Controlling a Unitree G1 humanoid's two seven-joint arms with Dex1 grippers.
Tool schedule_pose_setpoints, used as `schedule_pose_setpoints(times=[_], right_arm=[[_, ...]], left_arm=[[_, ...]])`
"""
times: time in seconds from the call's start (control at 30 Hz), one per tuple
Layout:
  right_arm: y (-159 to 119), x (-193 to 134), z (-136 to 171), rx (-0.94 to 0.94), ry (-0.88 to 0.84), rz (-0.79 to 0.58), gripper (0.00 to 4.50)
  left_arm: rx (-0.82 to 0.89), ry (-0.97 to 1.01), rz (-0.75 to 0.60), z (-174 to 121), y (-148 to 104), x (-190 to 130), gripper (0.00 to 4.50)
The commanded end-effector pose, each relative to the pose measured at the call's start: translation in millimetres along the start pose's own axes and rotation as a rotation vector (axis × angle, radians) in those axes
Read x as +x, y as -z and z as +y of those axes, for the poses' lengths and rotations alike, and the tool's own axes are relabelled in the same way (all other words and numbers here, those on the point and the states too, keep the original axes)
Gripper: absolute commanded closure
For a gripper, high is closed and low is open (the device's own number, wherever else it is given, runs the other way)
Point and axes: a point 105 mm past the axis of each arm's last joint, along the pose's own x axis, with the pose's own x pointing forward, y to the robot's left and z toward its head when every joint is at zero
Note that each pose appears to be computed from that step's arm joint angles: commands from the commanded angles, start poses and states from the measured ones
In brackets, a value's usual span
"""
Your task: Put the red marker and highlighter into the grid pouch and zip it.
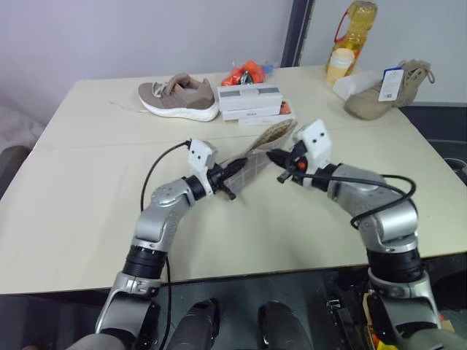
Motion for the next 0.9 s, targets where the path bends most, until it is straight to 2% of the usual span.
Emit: schedule_pose_setpoints(times=[0.03, 0.2, 0.33, 0.43, 0.5, 0.53, 0.63, 0.77, 0.9], right_arm=[[-20, -21, -54, -0.095, 0.213, -0.029, 4.47], [-4, -35, -82, -0.188, 0.293, 0.065, 4.47], [10, -36, -62, -0.190, 0.175, 0.105, 4.47], [24, -41, -29, -0.135, -0.028, 0.116, 3.66], [29, -46, -20, -0.121, -0.081, 0.114, 2.70], [32, -49, -17, -0.126, -0.093, 0.115, 2.05], [43, -59, -19, -0.069, -0.062, 0.101, 0.61], [58, -69, -34, -0.025, 0.034, 0.083, 0.61], [66, -74, -40, 0.009, 0.055, 0.065, 0.61]], left_arm=[[0.130, -0.011, 0.006, 10, -6, -12, 4.50], [0.171, -0.018, 0.055, 20, 2, -32, 4.50], [0.140, -0.033, 0.076, 27, 6, -45, 4.50], [0.109, -0.062, 0.095, 32, 9, -57, 3.49], [0.099, -0.080, 0.109, 34, 12, -65, 2.56], [0.098, -0.112, 0.118, 37, 14, -70, 1.98], [0.051, -0.269, 0.148, 53, 23, -101, 0.53], [-0.021, -0.482, 0.183, 65, 36, -148, 0.53], [-0.041, -0.624, 0.205, 72, 42, -181, 0.53]])
